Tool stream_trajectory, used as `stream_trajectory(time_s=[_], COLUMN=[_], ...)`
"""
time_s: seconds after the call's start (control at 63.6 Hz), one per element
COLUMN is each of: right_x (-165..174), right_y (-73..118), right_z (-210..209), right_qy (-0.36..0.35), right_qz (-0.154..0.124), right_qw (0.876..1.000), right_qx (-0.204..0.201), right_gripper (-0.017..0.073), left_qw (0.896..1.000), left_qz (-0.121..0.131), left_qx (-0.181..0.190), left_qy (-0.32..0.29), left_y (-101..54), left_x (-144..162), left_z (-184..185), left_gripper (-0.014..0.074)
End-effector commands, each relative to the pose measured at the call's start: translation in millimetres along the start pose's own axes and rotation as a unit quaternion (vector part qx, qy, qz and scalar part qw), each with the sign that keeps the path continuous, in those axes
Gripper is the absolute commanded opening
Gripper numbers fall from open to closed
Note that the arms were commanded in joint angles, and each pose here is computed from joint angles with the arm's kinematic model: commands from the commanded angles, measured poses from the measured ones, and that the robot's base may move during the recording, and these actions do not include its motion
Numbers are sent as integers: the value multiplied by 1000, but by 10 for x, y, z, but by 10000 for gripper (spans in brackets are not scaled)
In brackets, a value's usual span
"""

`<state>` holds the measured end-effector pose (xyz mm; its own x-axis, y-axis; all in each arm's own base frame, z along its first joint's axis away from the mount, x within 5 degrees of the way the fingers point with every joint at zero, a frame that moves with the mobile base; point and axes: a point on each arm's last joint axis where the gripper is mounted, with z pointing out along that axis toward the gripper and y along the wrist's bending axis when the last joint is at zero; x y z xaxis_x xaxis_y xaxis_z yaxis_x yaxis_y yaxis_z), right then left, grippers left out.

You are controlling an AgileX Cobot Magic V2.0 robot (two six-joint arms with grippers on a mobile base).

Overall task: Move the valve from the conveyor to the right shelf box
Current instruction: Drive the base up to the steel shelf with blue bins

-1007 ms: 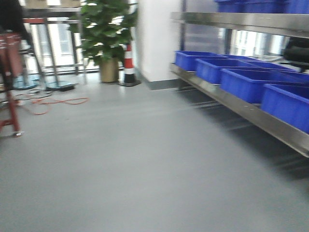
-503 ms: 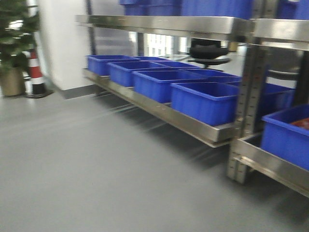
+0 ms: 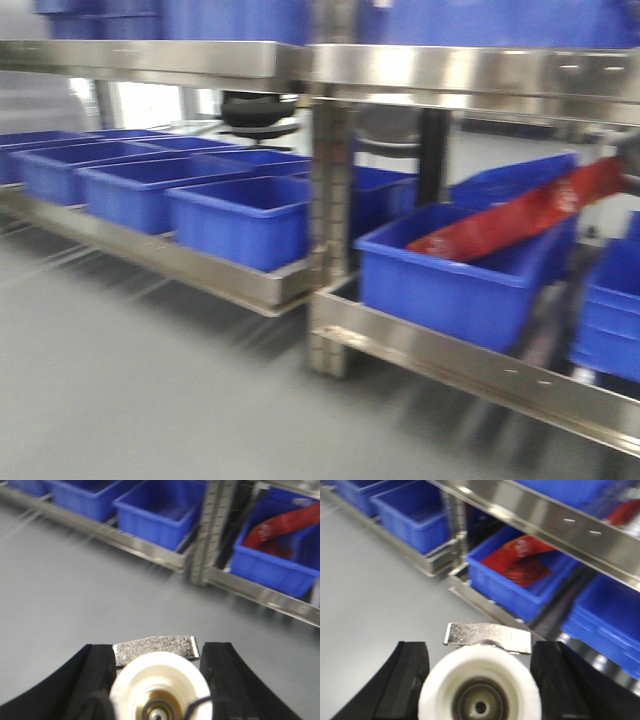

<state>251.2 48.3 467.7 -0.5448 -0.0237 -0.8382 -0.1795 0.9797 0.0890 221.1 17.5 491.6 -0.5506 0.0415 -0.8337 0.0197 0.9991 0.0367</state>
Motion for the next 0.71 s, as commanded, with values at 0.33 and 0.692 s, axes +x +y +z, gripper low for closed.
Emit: stream_trajectory(time_s=[0.33,0.692], right_x=[-106,-106], right_y=[7,7], right_z=[-121,-121], right_qy=[-51,-51], right_qz=[-5,-5], right_qw=[999,999], right_qx=[2,2], right_gripper=[-155,-155], left_qw=[1000,1000], left_qz=[-6,-6], left_qx=[3,3], left_qy=[-31,-31], left_y=[-13,-13], left_x=[-57,-57], left_z=[-55,-55], left_gripper=[-111,-111])
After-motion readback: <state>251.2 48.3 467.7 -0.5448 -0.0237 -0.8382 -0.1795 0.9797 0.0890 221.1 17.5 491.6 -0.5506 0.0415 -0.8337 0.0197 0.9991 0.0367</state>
